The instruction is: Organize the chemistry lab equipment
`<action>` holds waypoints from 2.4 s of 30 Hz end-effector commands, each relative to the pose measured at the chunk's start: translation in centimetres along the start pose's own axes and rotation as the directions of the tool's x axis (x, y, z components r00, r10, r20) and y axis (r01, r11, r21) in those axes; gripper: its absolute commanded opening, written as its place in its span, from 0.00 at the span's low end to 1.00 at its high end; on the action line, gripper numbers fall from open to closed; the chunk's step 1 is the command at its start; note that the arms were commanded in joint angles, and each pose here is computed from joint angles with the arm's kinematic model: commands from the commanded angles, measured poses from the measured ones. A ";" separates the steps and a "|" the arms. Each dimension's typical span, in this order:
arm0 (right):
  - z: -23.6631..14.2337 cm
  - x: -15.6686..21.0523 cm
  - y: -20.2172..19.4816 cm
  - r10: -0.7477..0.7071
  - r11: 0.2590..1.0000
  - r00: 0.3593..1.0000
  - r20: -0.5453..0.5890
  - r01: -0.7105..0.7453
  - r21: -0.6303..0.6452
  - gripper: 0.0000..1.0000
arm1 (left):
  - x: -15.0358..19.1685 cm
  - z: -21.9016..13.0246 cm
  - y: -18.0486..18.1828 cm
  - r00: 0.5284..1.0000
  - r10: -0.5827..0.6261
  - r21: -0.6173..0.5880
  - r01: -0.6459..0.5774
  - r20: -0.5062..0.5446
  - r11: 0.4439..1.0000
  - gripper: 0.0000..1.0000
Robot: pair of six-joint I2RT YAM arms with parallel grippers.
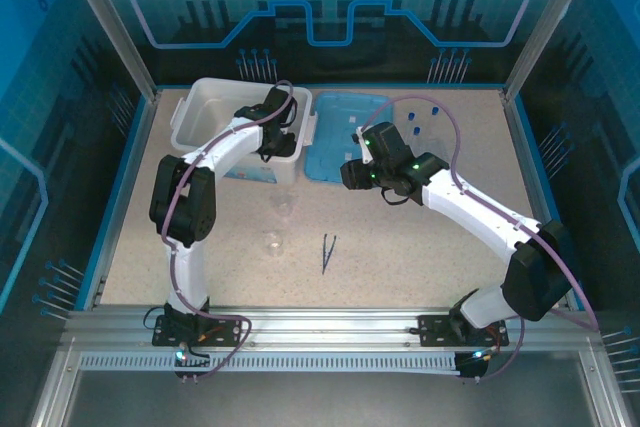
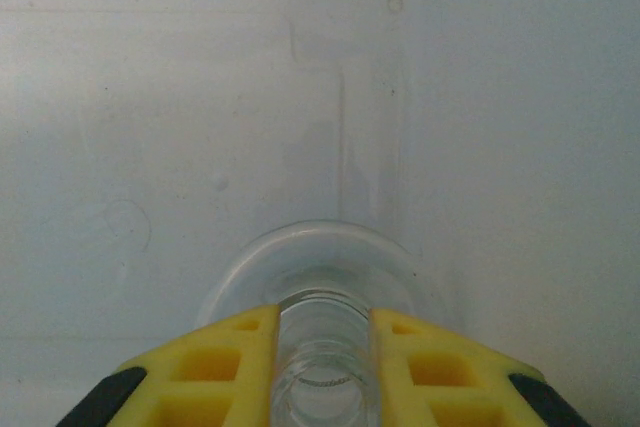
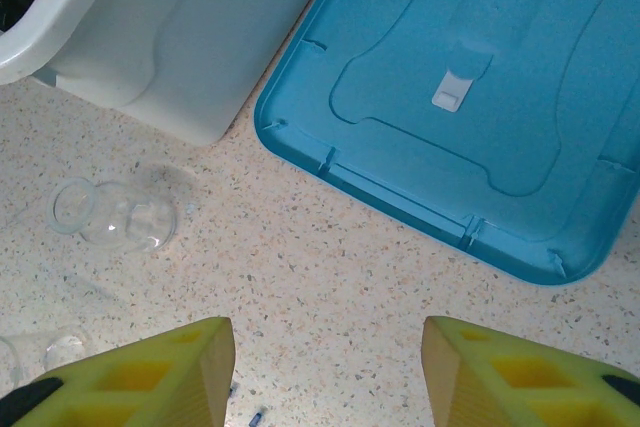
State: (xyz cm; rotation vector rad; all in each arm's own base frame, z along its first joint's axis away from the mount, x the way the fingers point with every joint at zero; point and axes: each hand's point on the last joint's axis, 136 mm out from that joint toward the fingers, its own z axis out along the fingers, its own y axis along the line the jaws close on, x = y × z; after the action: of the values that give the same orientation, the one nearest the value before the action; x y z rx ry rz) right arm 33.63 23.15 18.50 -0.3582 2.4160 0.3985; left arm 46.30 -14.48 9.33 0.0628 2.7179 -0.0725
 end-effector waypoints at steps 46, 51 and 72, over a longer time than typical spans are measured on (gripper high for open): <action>-1.2 -1.5 0.4 0.008 1.000 1.000 0.031 -0.007 -0.010 0.58 | -3.2 -12.9 -1.0 0.972 -0.031 0.072 0.015 0.233 0.997 0.68; -1.1 -1.3 0.2 0.003 1.000 1.000 0.030 -0.003 -0.001 0.59 | -1.3 -15.8 -2.6 0.955 0.055 0.034 -0.068 0.293 0.997 0.67; -0.3 1.2 -0.2 0.011 1.000 1.000 -0.009 -0.011 0.000 0.57 | 9.3 -13.8 -3.9 0.965 0.126 -0.005 -0.128 0.231 0.992 0.65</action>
State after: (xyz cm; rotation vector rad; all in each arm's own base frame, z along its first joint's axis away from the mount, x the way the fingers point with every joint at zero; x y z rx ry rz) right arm 32.86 22.61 17.19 -0.3632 2.4484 0.3799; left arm 32.19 -17.56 18.44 0.2672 2.4915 -0.0535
